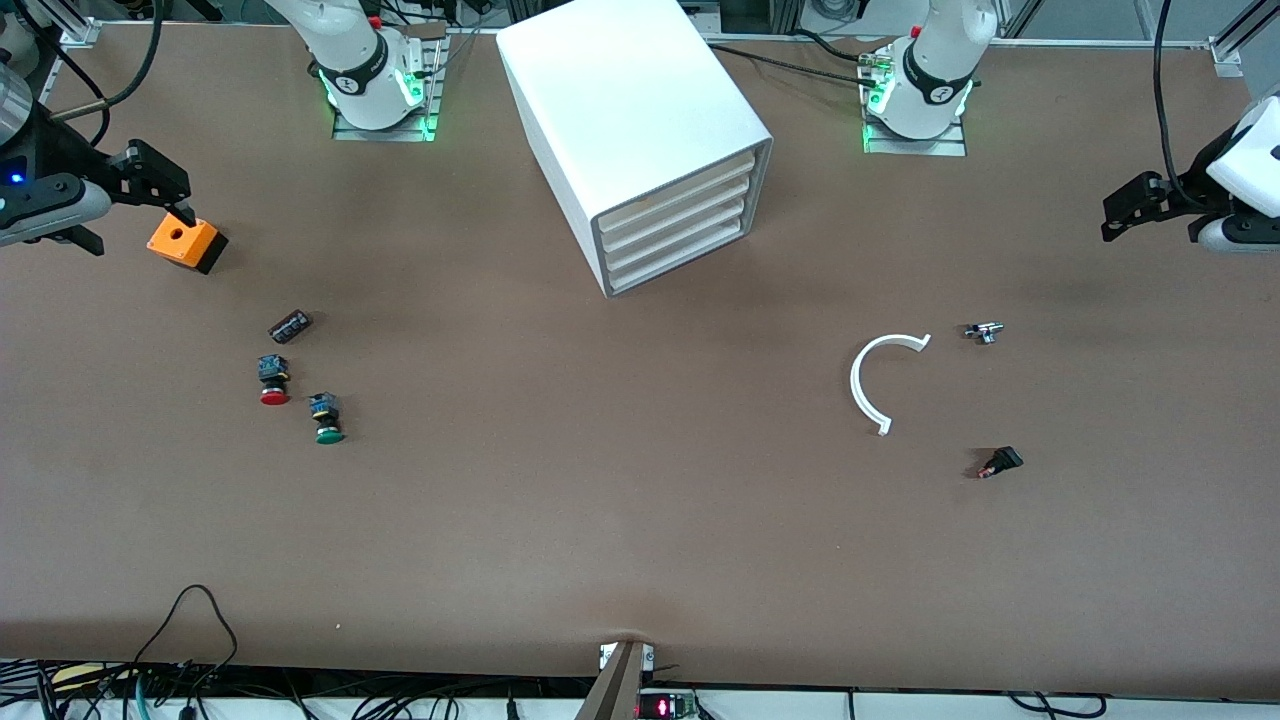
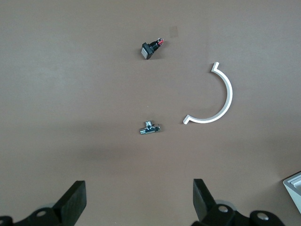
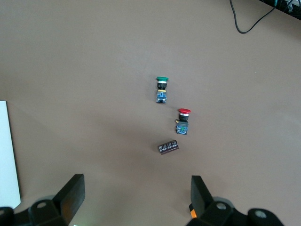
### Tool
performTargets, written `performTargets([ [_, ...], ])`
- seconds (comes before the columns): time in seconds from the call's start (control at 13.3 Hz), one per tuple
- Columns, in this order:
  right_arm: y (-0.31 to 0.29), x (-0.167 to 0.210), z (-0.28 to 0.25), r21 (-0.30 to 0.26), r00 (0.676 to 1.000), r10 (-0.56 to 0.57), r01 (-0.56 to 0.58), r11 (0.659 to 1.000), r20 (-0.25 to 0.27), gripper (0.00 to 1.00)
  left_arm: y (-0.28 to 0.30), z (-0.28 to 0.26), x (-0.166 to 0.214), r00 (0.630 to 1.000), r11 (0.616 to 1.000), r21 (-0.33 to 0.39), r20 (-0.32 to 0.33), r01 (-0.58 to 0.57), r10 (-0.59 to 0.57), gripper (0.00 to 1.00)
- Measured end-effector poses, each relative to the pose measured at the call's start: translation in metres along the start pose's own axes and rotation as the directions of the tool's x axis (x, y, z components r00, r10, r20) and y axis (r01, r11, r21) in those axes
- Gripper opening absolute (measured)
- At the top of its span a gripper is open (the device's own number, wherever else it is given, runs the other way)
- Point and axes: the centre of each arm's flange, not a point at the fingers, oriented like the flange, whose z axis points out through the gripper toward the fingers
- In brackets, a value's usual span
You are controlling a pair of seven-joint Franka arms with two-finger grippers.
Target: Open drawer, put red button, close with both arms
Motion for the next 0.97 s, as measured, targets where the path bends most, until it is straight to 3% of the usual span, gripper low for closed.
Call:
performTargets([
  [0.3, 0.000, 0.000, 0.000, 0.000, 1.000, 0.000, 0.000, 1.000, 0.000, 1.00, 0.001, 0.000, 0.000, 1.000, 1.000, 0.000, 0.002, -0.003, 0.003, 1.00],
  [0.45, 0.000, 0.000, 0.000, 0.000, 1.000, -0.001, 0.001, 1.000, 0.000, 1.00, 0.007, 0.006, -0.003, 0.999, 1.000, -0.021, 0.046, -0.007, 0.008, 1.00],
  [0.97, 0.000, 0.000, 0.000, 0.000, 1.000, 0.000, 0.000, 1.000, 0.000, 1.00, 0.075, 0.090, 0.021, 0.963, 0.949, -0.314, 0.258, 0.001, 0.084, 1.00],
])
